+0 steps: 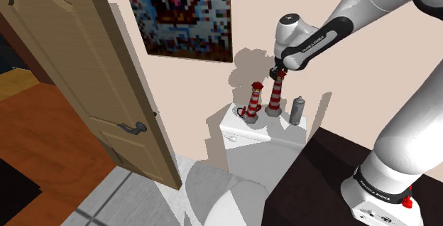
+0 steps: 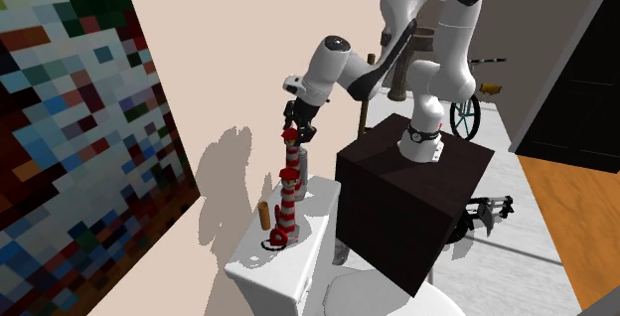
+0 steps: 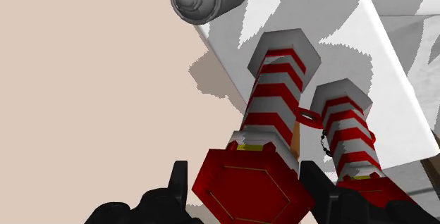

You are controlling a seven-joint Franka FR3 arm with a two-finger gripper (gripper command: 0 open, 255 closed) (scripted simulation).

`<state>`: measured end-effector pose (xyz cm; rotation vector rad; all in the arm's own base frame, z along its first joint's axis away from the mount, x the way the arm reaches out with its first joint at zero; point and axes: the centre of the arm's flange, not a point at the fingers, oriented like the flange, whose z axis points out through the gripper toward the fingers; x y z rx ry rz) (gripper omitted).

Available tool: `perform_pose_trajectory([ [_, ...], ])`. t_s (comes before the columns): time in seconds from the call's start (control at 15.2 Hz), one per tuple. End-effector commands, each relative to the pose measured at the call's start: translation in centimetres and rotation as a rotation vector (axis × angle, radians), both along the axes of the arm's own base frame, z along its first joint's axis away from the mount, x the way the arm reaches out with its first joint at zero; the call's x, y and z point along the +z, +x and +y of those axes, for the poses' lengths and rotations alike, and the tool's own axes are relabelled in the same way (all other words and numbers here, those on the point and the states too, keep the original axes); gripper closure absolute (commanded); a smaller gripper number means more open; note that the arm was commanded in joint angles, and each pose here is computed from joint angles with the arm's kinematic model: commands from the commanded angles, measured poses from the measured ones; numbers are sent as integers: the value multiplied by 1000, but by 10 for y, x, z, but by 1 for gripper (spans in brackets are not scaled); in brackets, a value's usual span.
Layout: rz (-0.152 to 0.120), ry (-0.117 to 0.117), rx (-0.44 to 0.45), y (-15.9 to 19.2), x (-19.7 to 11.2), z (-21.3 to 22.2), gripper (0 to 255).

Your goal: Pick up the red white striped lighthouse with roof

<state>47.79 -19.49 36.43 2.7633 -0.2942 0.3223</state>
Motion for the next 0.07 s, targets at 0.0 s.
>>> perform_pose_trajectory([
  [0.0,0,0,0,0,4,0,255],
])
